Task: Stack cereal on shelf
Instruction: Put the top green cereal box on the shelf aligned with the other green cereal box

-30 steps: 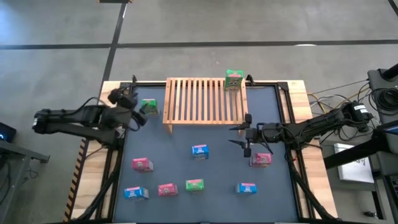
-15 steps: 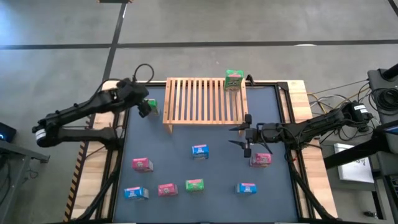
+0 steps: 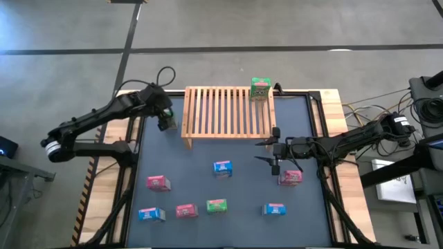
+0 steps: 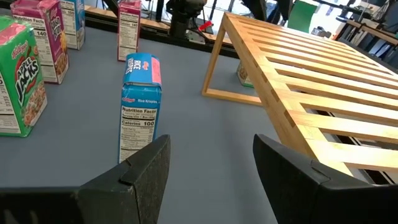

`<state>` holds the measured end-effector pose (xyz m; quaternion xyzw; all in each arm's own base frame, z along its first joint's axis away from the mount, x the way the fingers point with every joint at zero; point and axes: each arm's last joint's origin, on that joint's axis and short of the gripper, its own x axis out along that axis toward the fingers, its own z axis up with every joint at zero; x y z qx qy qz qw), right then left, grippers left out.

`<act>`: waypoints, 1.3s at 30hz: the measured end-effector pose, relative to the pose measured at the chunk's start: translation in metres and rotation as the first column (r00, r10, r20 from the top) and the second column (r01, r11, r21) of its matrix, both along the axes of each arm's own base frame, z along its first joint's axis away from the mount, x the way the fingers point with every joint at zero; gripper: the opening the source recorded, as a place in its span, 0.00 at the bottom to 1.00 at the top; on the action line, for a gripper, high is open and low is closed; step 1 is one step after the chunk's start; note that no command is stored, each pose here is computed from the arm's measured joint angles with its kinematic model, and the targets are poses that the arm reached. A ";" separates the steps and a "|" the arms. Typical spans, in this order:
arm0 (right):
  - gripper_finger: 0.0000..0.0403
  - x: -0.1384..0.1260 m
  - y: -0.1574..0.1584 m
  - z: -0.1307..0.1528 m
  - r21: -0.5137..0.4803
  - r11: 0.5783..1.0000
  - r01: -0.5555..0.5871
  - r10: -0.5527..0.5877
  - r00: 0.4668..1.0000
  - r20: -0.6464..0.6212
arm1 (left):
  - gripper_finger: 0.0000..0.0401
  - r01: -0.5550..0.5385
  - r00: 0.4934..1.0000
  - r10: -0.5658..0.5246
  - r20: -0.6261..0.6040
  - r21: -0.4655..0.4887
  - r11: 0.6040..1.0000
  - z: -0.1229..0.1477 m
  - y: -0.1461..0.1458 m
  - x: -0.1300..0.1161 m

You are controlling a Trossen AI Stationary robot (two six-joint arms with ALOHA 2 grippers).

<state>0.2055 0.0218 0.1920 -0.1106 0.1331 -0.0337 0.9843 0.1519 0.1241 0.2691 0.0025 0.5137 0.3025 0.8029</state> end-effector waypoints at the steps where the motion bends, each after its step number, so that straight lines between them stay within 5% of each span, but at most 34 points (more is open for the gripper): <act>1: 0.54 0.000 0.000 0.000 0.000 1.000 0.000 0.000 1.000 0.000 | 0.76 0.002 1.000 -0.002 0.000 -0.013 1.000 -0.001 0.002 0.000; 24: 0.54 0.000 0.000 -0.001 -0.010 1.000 -0.002 0.001 1.000 -0.009 | 0.75 0.048 0.983 -0.082 -0.163 -0.206 0.977 -0.042 0.025 0.015; 30: 0.54 0.000 0.000 -0.001 -0.011 1.000 -0.002 0.002 1.000 -0.014 | 0.62 0.061 0.978 -0.120 -0.168 -0.321 0.945 -0.056 0.026 0.020; 39: 0.54 0.000 0.000 -0.001 -0.015 1.000 -0.003 0.003 1.000 -0.018 | 0.34 0.067 0.977 -0.127 -0.172 -0.318 0.946 -0.053 0.025 0.018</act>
